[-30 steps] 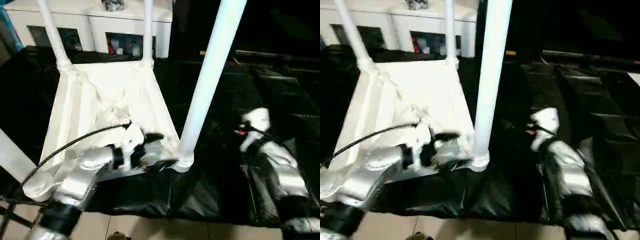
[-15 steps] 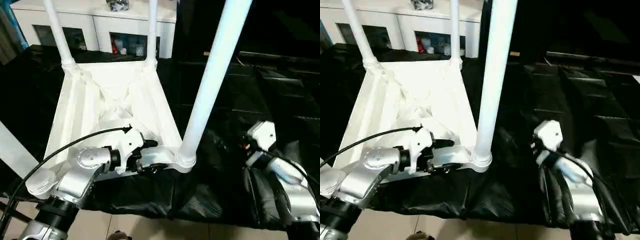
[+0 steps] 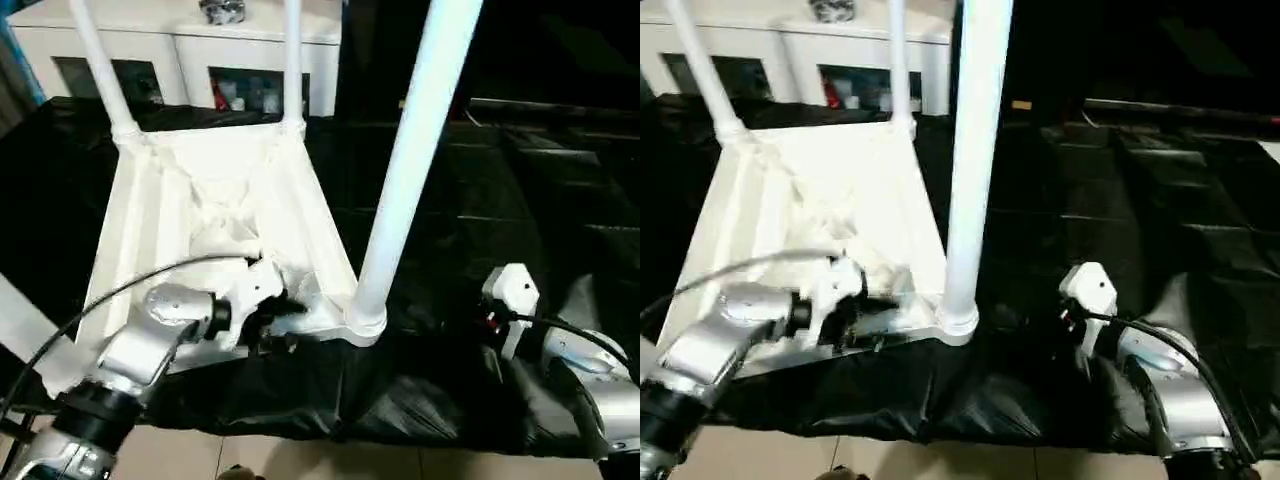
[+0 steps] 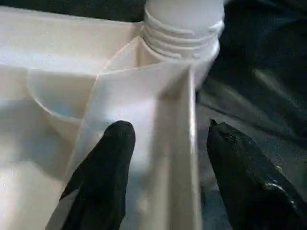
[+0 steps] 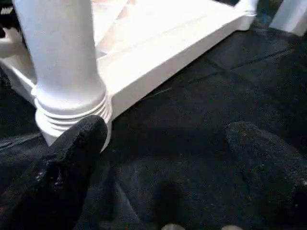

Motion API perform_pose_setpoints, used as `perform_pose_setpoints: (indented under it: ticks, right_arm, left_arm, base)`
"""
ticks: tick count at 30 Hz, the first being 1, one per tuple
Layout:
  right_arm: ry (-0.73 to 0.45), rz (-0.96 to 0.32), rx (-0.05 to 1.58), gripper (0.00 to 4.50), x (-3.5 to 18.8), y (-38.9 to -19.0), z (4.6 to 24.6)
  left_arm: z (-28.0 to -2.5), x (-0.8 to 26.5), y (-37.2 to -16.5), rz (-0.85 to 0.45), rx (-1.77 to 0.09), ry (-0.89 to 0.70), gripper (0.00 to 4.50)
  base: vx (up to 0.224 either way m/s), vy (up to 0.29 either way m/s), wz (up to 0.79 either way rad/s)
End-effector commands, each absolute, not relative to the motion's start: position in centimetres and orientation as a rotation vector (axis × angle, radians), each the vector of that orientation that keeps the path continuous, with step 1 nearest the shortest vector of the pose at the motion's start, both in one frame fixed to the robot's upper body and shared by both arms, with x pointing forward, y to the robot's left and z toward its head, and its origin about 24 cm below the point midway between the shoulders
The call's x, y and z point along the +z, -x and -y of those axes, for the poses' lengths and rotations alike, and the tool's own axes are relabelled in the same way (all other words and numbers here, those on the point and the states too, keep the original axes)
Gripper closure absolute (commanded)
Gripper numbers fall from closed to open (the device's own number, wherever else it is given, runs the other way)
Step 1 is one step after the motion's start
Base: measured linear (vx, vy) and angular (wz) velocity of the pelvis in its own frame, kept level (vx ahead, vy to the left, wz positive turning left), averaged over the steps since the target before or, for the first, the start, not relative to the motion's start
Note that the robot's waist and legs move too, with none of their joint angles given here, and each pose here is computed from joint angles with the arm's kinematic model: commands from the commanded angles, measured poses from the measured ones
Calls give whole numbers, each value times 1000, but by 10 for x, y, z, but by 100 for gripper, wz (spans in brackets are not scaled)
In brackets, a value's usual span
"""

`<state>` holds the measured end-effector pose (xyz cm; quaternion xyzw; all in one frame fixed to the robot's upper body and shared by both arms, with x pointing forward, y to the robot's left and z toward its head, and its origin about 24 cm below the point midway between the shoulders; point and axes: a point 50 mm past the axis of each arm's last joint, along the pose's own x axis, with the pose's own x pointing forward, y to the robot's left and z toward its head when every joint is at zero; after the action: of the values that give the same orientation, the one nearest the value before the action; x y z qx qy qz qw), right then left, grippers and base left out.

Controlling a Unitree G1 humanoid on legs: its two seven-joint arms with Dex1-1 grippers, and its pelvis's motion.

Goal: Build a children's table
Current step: Rotate table base, then rotate leg to tighten

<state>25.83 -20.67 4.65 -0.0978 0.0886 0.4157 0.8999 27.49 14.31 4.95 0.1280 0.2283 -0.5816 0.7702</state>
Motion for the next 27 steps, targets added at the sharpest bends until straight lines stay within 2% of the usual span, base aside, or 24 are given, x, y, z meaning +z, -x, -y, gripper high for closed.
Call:
perform_pose_setpoints:
  ticks: [1,3,5,13,16,18,21,24,27]
  right_arm:
    - [238,-164,883,0,55,-263,203]
    - [242,-167,886,0,56,-266,202]
    - [243,-167,891,0,56,-267,201]
    - [193,-192,969,0,58,-267,194]
    - [174,-206,1007,0,58,-266,193]
    - [165,-236,1066,0,57,-263,190]
    - [162,-264,1112,0,55,-261,187]
    - [170,-262,1136,0,55,-265,179]
    - [175,-255,1146,0,55,-271,171]
  left_arm:
    - [-141,53,-272,-499,-1276,-256,205]
    - [-140,51,-270,-501,-1260,-268,237]
    - [-141,50,-271,-502,-1239,-276,237]
    - [-146,44,-275,-561,-1182,-312,308]
    - [-147,44,-275,-576,-1187,-313,321]
    - [-147,43,-273,-601,-1211,-325,351]
    - [-146,43,-272,-612,-1223,-336,359]
    - [-144,43,-272,-618,-1245,-355,400]
    - [-141,44,-271,-618,-1272,-363,407]
  base:
    - [0,0,0]
    - [0,0,0]
    - [0,0,0]
    - [0,0,0]
    - [0,0,0]
    - [0,0,0]
    - [0,0,0]
    - [0,0,0]
    - [0,0,0]
